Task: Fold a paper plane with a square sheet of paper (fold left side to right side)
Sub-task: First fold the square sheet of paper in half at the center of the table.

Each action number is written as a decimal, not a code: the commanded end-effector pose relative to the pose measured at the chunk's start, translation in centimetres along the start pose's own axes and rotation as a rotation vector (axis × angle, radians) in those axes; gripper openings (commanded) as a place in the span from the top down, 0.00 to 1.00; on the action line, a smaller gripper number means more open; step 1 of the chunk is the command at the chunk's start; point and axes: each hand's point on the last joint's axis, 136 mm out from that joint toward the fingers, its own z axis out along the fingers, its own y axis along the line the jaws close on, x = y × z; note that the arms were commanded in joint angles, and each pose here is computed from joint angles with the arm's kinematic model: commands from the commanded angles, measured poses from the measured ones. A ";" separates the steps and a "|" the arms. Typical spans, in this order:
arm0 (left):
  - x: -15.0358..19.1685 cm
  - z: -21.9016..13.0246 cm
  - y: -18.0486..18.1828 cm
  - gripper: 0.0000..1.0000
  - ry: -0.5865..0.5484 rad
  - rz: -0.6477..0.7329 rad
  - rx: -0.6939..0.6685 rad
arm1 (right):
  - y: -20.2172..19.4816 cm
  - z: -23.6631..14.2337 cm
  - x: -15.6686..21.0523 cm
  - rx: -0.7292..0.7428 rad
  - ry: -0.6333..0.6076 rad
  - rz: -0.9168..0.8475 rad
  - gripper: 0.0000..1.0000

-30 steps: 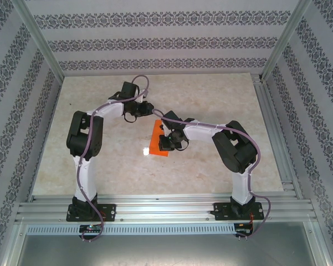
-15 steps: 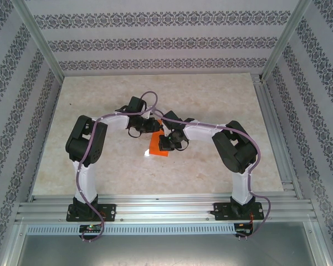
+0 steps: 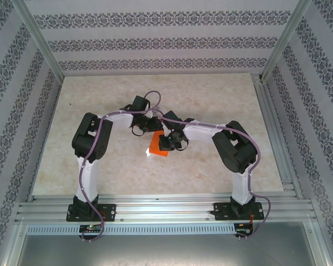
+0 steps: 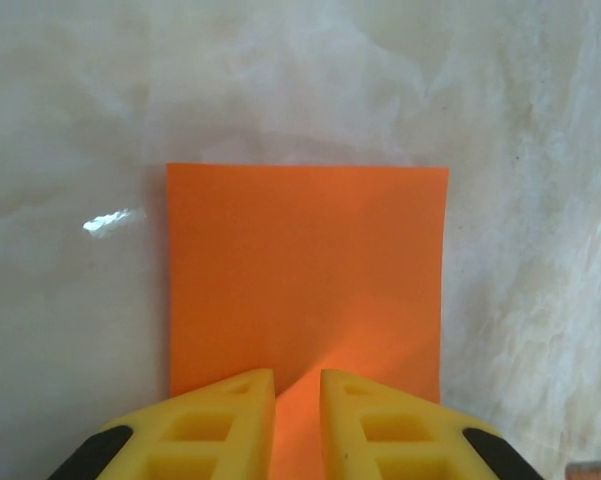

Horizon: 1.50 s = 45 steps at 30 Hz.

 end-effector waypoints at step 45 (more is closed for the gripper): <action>-4.4 -15.2 0.2 0.72 -0.331 0.033 -0.081 | 1.1 -5.5 -1.6 0.058 -0.064 -0.047 0.78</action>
